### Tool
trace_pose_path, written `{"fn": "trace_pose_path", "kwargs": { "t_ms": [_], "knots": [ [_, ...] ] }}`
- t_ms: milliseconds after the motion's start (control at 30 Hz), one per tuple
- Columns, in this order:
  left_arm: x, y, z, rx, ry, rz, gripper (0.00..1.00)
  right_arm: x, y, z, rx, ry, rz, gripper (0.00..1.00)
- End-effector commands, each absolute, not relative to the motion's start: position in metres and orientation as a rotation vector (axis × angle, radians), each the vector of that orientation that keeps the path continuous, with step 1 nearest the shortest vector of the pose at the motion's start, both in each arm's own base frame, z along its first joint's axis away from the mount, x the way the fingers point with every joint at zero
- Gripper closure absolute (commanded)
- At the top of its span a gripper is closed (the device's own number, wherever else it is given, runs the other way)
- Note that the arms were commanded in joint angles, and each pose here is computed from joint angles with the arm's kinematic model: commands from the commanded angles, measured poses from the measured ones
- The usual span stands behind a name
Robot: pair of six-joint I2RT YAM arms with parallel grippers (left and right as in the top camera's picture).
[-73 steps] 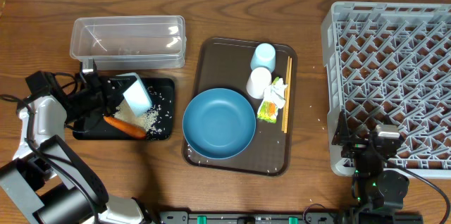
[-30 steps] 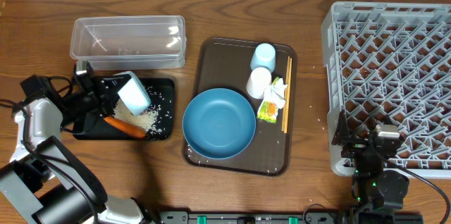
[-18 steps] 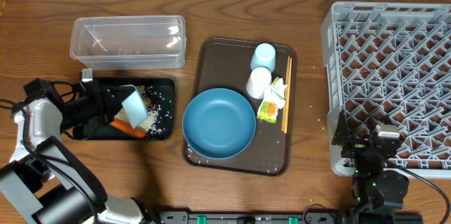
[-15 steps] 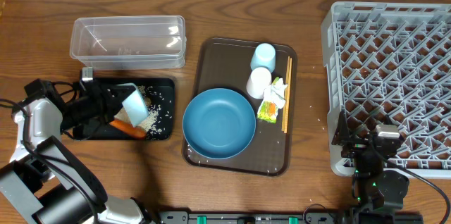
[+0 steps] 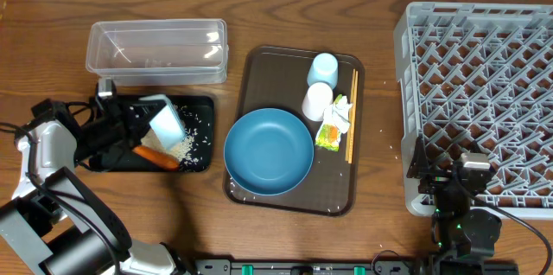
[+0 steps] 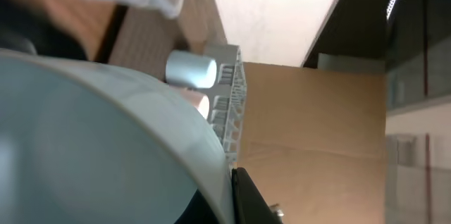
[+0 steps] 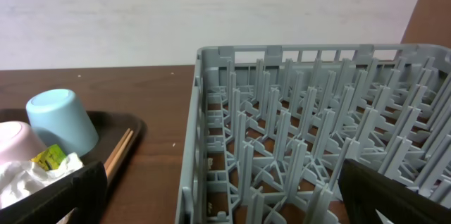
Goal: Sort waste into correct bins and load items into the dishwasher rack
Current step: 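Tip the rice bowl over the black tray to pour out rice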
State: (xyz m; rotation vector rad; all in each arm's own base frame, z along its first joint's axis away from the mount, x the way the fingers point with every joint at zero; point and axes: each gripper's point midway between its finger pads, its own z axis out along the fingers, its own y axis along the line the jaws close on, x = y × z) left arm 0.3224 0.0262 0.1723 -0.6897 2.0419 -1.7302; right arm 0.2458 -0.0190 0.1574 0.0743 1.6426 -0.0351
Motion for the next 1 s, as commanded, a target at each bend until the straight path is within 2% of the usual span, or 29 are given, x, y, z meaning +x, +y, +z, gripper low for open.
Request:
{"fn": "trace_pose_path", "kwargs": {
  "t_ms": [0,67,200,333,433,500,600,700,800,867,967],
  "knots": [
    [0.323,0.030,0.161,-0.658,2.112,-1.629,0.94,0.245,-0.020,0.157,0.071,1.642,-0.047,0.01],
    [0.320,0.030,0.156,-0.774,2.143,-1.650,0.94,0.245,-0.020,0.157,0.070,1.643,-0.047,0.01],
    [0.322,0.022,0.195,-0.754,1.918,-1.894,0.94,0.245,-0.020,0.157,0.071,1.643,-0.047,0.01],
    [0.326,0.027,0.176,-0.632,2.026,-1.711,0.94,0.245,-0.020,0.157,0.071,1.642,-0.047,0.01],
    [0.323,0.036,0.141,-0.817,2.216,-1.558,0.94,0.245,-0.020,0.157,0.071,1.642,-0.047,0.01],
    [0.321,0.031,0.150,-0.857,2.171,-1.645,0.94,0.245,-0.020,0.157,0.071,1.643,-0.047,0.01],
    [0.324,0.025,0.175,-0.735,2.036,-1.763,0.94,0.245,-0.020,0.157,0.071,1.643,-0.047,0.01],
    [0.326,0.026,0.173,-0.715,2.044,-1.739,0.94,0.245,-0.020,0.157,0.071,1.642,-0.047,0.01],
    [0.324,0.021,0.193,-0.730,1.930,-1.881,0.94,0.245,-0.020,0.157,0.071,1.642,-0.047,0.01],
    [0.324,0.021,0.193,-0.708,1.933,-1.867,0.94,0.245,-0.020,0.157,0.071,1.643,-0.047,0.01],
    [0.325,0.026,0.167,-0.736,2.084,-1.709,0.94,0.245,-0.020,0.157,0.071,1.643,-0.047,0.01]
  ]
}}
